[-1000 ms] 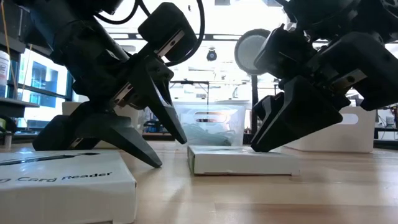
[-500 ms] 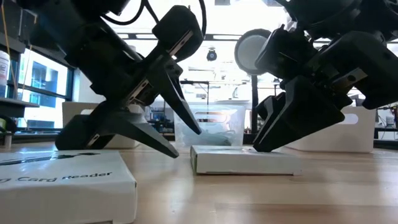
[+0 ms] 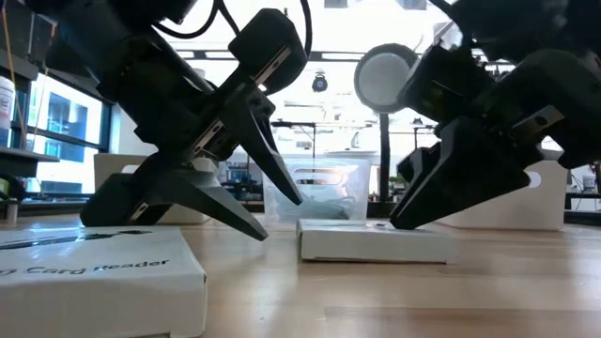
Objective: Pick and place items into bin
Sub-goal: Put the top white card reader box into the gray bin
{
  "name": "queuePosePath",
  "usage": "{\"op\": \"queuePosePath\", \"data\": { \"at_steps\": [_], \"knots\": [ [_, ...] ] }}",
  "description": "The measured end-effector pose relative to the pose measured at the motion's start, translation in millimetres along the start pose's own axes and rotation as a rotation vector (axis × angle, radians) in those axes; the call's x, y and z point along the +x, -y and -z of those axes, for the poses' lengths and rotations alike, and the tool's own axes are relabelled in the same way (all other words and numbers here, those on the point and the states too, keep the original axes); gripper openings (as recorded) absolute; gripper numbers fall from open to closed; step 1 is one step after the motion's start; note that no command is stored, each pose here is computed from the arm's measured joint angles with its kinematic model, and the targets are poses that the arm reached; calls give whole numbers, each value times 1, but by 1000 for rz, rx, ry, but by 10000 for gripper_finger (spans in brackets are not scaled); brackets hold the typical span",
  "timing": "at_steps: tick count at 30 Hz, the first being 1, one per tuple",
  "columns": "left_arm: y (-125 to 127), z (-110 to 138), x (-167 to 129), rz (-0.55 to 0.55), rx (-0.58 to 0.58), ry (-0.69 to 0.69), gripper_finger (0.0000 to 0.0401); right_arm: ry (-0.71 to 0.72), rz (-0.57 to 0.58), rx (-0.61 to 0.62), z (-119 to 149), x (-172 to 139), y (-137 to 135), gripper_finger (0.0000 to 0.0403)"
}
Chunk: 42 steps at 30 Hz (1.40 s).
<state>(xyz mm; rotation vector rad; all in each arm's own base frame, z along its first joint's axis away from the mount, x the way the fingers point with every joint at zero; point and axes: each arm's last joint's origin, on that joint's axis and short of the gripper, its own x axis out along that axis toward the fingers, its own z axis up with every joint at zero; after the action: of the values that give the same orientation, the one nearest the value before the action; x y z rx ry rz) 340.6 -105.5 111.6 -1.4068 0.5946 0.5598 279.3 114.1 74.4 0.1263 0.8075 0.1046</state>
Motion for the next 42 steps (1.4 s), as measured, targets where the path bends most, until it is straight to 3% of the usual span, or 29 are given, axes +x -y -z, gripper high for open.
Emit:
{"op": "queuePosePath", "data": {
  "at_steps": [9, 16, 34, 42],
  "knots": [
    [1, -3, 1, 2, -9, 15, 143, 43, 20, 37, 13, -6, -8, 92],
    [2, -5, 1, 11, -11, 24, 143, 62, 10, 69, 23, -10, -5, 67],
    [2, -5, 1, 10, 14, 21, 143, 110, 3, -74, -8, -50, 0, 63],
    [2, -5, 1, 9, 17, 21, 143, 71, -13, -76, -4, -54, -5, 58]
  ]
}}
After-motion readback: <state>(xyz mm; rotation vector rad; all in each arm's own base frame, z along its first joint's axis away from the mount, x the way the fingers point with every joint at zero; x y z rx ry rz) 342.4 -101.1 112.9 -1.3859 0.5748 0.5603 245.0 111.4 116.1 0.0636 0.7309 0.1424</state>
